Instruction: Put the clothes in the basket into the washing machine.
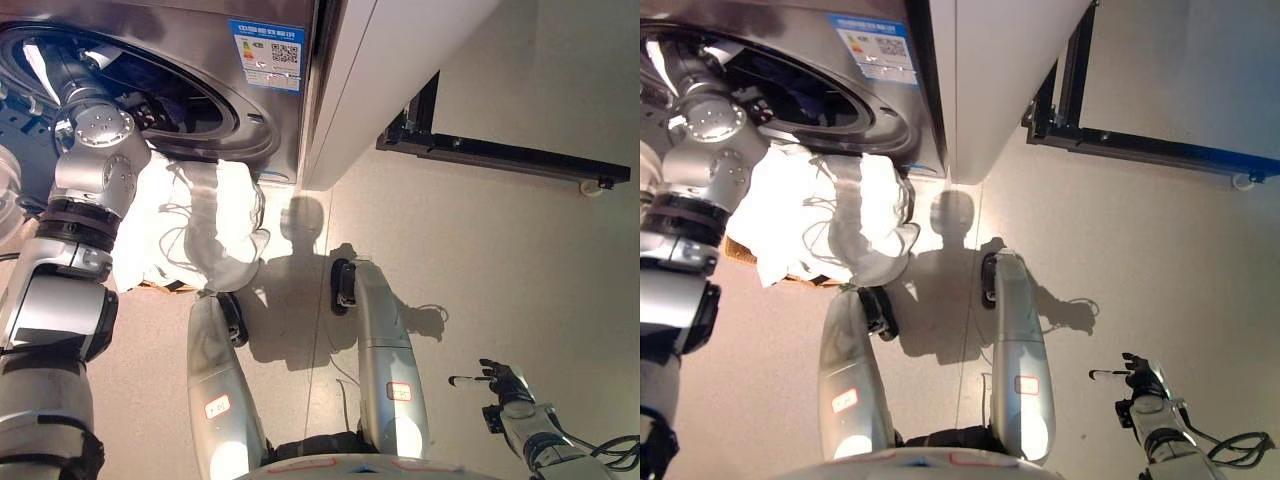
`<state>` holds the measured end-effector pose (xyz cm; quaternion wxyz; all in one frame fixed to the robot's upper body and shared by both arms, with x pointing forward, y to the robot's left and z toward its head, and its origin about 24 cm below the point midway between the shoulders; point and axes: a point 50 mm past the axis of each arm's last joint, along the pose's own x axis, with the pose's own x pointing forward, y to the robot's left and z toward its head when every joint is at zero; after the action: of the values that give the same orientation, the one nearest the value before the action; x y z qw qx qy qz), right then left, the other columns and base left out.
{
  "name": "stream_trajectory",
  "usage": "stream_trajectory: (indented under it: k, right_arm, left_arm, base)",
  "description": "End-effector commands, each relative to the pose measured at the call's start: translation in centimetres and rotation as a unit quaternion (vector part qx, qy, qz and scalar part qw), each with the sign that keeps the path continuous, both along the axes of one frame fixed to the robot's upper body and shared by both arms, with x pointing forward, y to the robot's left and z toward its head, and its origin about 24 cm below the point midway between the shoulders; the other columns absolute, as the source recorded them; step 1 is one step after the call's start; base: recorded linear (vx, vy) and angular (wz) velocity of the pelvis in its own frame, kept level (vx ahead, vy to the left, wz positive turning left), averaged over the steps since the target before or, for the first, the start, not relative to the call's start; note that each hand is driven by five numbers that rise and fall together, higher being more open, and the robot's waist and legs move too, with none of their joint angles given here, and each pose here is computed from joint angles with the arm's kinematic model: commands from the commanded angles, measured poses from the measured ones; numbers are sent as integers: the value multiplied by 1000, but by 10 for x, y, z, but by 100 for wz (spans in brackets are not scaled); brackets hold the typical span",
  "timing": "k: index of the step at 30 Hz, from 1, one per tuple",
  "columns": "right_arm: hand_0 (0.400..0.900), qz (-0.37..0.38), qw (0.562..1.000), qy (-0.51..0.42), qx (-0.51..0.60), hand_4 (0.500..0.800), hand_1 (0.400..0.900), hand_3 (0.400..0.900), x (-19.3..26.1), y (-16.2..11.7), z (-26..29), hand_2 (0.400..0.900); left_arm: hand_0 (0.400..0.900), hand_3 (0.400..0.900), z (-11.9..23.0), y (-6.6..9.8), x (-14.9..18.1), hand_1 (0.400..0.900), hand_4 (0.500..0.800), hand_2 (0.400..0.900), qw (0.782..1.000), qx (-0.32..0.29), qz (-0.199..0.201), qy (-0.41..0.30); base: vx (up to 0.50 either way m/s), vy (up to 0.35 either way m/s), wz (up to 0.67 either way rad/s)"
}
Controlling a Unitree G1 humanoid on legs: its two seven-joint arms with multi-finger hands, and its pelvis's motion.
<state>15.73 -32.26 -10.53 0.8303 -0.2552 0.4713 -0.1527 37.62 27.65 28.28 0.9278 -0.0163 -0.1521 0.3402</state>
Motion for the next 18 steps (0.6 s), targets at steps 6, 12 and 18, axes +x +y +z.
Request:
stream_trajectory:
  k: [6,12,18]
  right_arm:
    - [900,-57,993,90,-45,800,900,900,-71,-38,-2,900]
    - [900,-54,994,83,-47,800,900,900,-68,-37,-2,900]
    - [900,-41,996,69,-40,800,900,900,-59,-34,-2,900]
  left_arm:
    - [900,900,44,13,-12,900,800,900,997,41,25,-62]
    - [900,900,42,19,-11,900,800,900,998,33,25,-54]
    - [900,900,12,33,-5,900,800,900,999,23,14,18]
  base:
    - [-55,-9,1]
    - [-35,-22,3]
    - [-42,-19,1]
